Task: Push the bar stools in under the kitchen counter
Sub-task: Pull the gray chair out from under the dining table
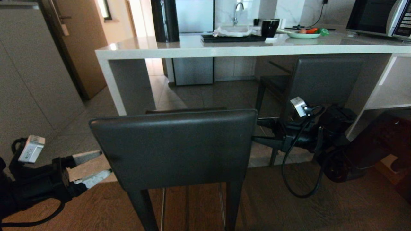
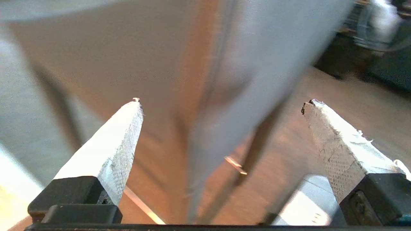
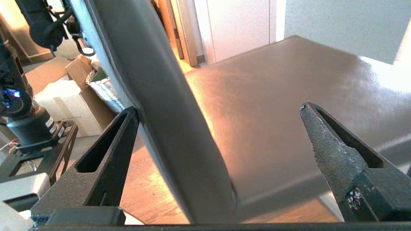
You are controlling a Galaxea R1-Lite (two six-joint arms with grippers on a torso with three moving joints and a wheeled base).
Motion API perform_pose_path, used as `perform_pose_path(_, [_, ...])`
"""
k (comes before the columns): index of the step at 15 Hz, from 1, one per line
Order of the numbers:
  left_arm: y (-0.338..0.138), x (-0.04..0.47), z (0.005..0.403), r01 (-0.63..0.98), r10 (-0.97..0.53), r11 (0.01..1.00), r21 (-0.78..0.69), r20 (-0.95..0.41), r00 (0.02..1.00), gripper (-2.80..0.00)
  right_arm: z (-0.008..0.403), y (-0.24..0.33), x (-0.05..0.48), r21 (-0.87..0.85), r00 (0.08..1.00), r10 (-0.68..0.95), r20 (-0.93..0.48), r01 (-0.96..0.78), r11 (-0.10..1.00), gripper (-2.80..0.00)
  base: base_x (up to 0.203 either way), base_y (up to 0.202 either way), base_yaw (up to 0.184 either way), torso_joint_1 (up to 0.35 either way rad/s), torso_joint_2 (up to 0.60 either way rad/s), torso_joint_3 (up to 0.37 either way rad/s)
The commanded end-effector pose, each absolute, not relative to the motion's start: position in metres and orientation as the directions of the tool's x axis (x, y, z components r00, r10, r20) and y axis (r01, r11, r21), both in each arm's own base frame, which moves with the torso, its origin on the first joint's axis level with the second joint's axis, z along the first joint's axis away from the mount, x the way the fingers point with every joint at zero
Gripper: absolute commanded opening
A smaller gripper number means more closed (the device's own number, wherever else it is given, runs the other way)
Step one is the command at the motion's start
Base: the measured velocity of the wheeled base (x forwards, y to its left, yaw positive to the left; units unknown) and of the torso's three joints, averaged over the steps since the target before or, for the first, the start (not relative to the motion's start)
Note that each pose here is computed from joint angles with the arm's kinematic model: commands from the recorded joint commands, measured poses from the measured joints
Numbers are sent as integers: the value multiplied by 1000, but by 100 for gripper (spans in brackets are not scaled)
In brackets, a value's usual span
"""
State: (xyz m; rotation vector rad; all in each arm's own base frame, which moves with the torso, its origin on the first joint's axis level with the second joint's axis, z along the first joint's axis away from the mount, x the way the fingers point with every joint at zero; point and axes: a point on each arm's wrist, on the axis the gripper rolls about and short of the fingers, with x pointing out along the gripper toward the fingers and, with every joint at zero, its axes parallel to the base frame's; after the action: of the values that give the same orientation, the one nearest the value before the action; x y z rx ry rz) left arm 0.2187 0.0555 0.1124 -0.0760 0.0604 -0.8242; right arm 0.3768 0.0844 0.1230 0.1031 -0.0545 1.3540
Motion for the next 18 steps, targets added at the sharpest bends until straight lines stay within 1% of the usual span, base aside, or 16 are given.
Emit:
perform_pose_path(1, [69, 211, 124, 687, -688, 725, -40, -1, 726, 0, 131, 86, 385, 44, 278, 951, 138, -961, 274, 0, 0, 0, 0, 0, 0, 0])
perform_pose_path(2, [73, 206, 134, 653, -653, 757, 2, 19, 757, 0, 136, 86, 390, 46, 349, 921, 172, -937, 347, 0, 0, 0, 0, 0, 0, 0])
perform_pose_path(4, [83, 204, 158, 446, -450, 893, 58, 94, 888, 0, 154, 96, 398, 72, 533, 796, 287, -841, 537, 0, 0, 0, 0, 0, 0, 0])
perform_pose_path(5, [85, 203, 166, 337, -343, 939, 61, 134, 930, 0, 162, 99, 397, 108, 620, 709, 336, -773, 625, 0, 0, 0, 0, 0, 0, 0])
perform_pose_path(6, [86, 203, 171, 261, -266, 964, 54, 160, 951, 0, 169, 99, 390, 138, 675, 651, 348, -723, 677, 0, 0, 0, 0, 0, 0, 0])
perform_pose_path(8, [73, 201, 179, 244, -247, 969, 41, 198, 949, 0, 176, 86, 360, 131, 732, 610, 302, -666, 734, 0, 0, 0, 0, 0, 0, 0])
perform_pose_path(10, [64, 192, 192, 253, -238, 967, -29, 254, 937, 0, 190, 71, 332, 68, 778, 551, 302, -595, 801, 0, 0, 0, 0, 0, 0, 0])
perform_pose_path(12, [61, 181, 202, 248, -224, 968, -47, 295, 929, 0, 205, 65, 309, 35, 784, 528, 326, -568, 822, 0, 0, 0, 0, 0, 0, 0])
perform_pose_path(14, [63, 162, 207, 198, -175, 979, -51, 293, 940, 0, 222, 60, 285, 24, 785, 518, 340, -558, 830, 0, 0, 0, 0, 0, 0, 0])
perform_pose_path(16, [56, 138, 208, 165, -140, 983, -76, 263, 955, 0, 220, 58, 278, 56, 820, 510, 261, -540, 840, 0, 0, 0, 0, 0, 0, 0])
perform_pose_path(18, [49, 111, 209, 101, -74, 988, -114, 220, 973, 0, 232, 57, 266, 72, 862, 409, 299, -448, 891, 0, 0, 0, 0, 0, 0, 0])
